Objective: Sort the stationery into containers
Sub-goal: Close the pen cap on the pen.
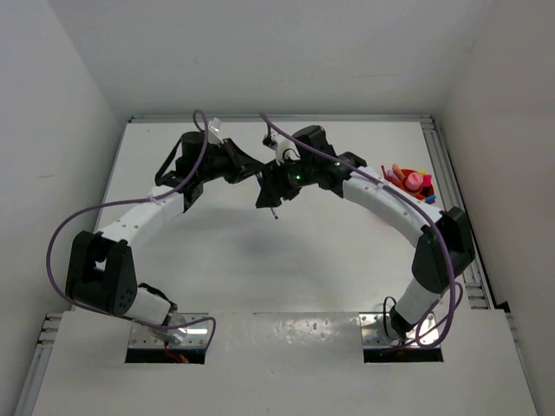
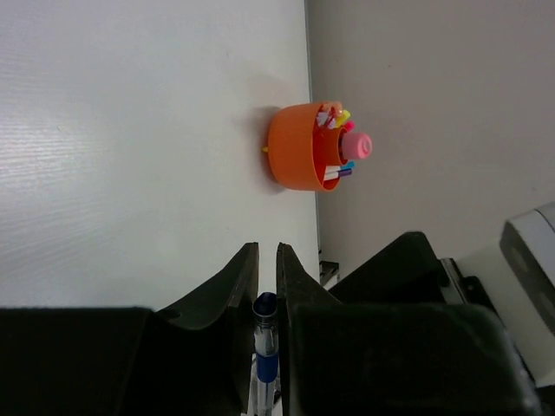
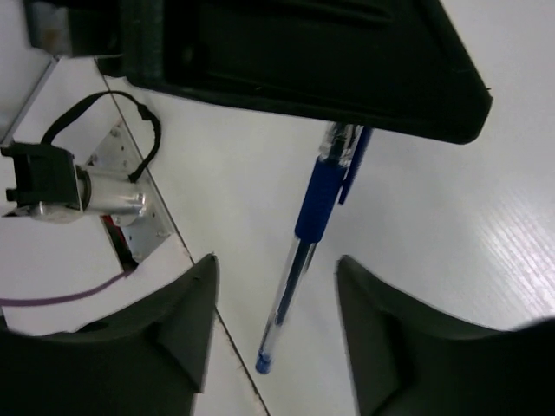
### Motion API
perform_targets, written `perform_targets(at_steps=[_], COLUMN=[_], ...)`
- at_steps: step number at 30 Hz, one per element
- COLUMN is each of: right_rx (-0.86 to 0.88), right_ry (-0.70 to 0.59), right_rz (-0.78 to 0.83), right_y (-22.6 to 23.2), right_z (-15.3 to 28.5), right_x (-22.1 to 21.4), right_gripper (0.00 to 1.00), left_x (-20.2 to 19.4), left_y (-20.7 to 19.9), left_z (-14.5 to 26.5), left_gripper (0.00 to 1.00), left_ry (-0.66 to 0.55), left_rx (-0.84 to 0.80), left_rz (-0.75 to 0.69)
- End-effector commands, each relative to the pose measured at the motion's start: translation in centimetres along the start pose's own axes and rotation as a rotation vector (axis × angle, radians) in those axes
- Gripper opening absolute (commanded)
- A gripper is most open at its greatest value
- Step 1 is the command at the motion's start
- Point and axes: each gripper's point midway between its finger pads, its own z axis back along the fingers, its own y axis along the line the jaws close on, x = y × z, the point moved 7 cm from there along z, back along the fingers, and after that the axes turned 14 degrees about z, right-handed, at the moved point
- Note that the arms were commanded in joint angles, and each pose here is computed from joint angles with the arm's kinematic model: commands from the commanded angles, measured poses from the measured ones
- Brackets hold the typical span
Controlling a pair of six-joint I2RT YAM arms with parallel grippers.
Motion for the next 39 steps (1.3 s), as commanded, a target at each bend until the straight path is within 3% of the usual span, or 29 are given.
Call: perform_targets(at_steps=[1, 4, 5, 9, 26, 39], right_rx=[-0.025, -0.031, -0.032, -0.044, -0.027, -0.012], right_ry=[-0.051, -0.055, -0.062, -0.083, -0.095, -0.129], right_rz=[0.056, 0.062, 0.068, 0.081, 0.115, 0.014], right_y=[-0.4, -0.5, -0.4, -0.5, 0.1, 0.1], right_z=[-0.7, -1.1, -1.1, -1.1, -1.0, -1.9], right_x=[1.0, 1.2, 1.5, 2.4, 3.6, 4.8], right_gripper=[0.52, 0.39, 0.27, 0.00, 0.00, 0.00], left_x=[0.0, -0.1, -0.1, -0.4, -2.8, -5.4], left_y=[-1.8, -1.7, -1.6, -1.4, 1.4, 2.4], left_z=[0.2, 0.2, 0.1, 0.1, -0.6, -1.3], left_gripper=[0.00, 0.00, 0.00, 0.00, 0.00, 0.00], left_ry=[0.013, 0.017, 0.019, 0.028, 0.058, 0.121], left_rx=[-0.076, -0.079, -0.080, -0.077, 0.042, 0.059], left_rz=[0.002, 0.023, 0.027, 0.046, -0.016, -0.031])
